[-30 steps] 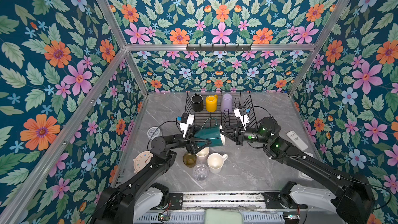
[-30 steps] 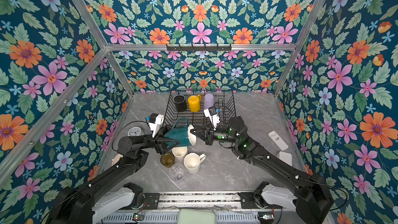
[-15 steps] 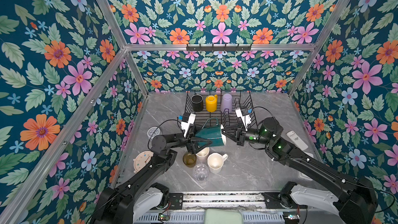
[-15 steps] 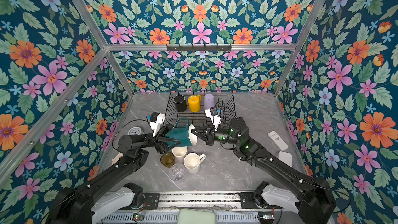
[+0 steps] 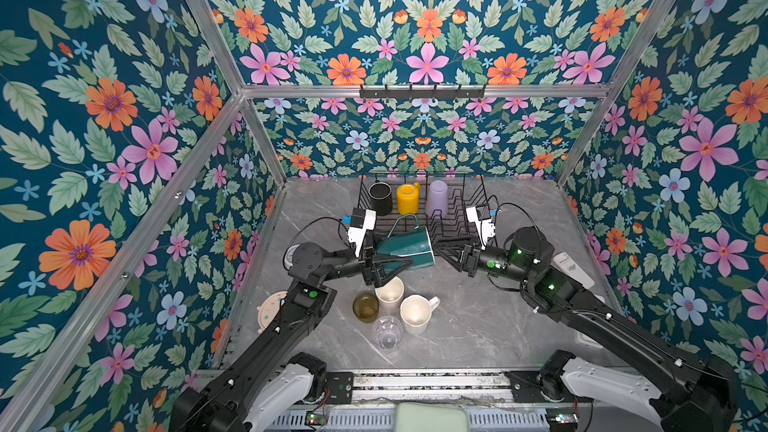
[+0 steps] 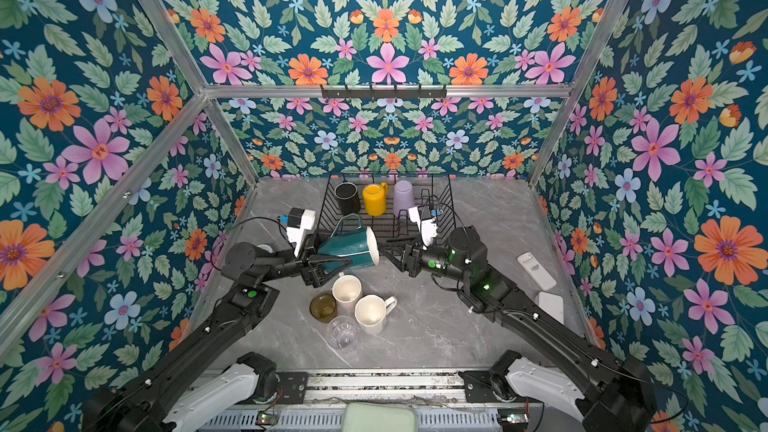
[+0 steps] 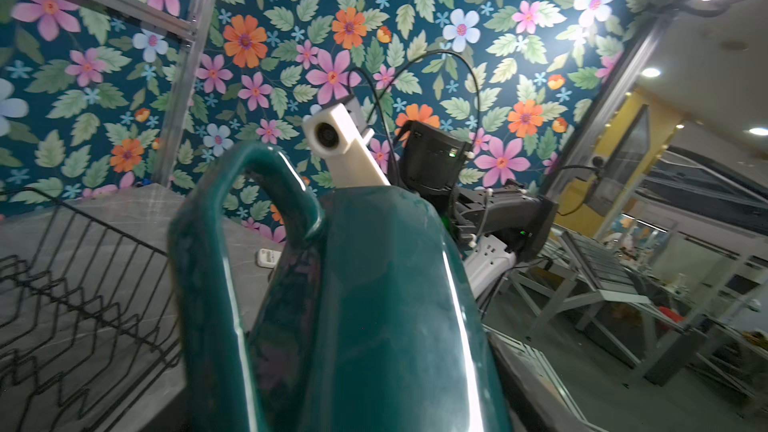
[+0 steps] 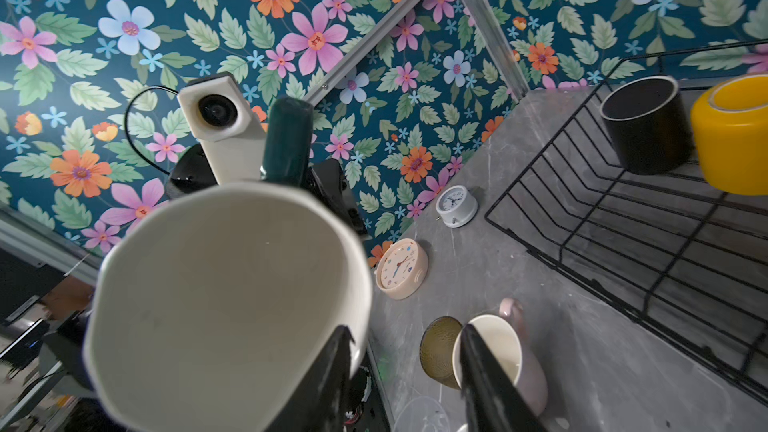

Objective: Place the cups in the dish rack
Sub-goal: 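Lower the green mug into the rack with the left gripper and release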

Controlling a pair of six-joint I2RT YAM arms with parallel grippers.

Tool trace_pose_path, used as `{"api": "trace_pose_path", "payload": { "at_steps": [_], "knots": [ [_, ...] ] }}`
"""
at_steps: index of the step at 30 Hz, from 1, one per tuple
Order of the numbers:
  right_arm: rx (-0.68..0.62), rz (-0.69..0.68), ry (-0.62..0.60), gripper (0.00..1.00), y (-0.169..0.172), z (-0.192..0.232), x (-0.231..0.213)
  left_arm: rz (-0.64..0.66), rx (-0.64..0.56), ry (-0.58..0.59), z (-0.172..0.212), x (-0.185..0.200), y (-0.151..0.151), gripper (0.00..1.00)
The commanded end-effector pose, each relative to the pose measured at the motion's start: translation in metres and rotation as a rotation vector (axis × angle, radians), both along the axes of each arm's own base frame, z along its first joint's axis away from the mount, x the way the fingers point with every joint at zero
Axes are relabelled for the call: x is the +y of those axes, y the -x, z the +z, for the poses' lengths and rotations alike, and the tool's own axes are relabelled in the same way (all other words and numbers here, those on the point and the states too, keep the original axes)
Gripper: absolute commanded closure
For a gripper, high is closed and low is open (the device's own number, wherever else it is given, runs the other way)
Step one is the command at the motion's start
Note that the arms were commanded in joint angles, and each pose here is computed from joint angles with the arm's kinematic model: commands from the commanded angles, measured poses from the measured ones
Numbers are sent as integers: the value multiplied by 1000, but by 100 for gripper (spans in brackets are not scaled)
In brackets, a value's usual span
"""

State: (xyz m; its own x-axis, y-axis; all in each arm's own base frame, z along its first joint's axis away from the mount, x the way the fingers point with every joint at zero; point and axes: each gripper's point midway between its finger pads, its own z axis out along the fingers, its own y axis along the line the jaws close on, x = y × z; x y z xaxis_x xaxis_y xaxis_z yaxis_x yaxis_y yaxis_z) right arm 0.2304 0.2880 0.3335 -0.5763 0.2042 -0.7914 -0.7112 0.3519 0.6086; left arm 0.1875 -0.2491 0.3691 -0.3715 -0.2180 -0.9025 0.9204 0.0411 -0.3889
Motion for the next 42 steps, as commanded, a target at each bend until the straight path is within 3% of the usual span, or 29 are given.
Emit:
{"api": "trace_pose_path", "payload": {
  "at_steps": [1,5,10,19,25,38,42],
  "knots": [
    [22,-137,77,46,-12,-12,-19,184,14,-127,-19,2,-34,100],
    [31,-262,139,26,-15,-25,-45,323,69,-242,-30,8,-64,100],
    [33,-346,171,16,-8,-37,-69,477,130,-388,-44,19,-98,100],
    [71,-387,219,15,2,-58,-87,721,248,-666,-78,41,-162,100],
    [89,-388,240,15,6,-68,-91,812,289,-823,-104,50,-196,100],
    [127,-410,270,15,9,-90,-99,868,362,-1110,-162,56,-243,100],
    [137,-412,277,15,9,-96,-99,869,377,-1149,-175,54,-253,100]
  ]
}}
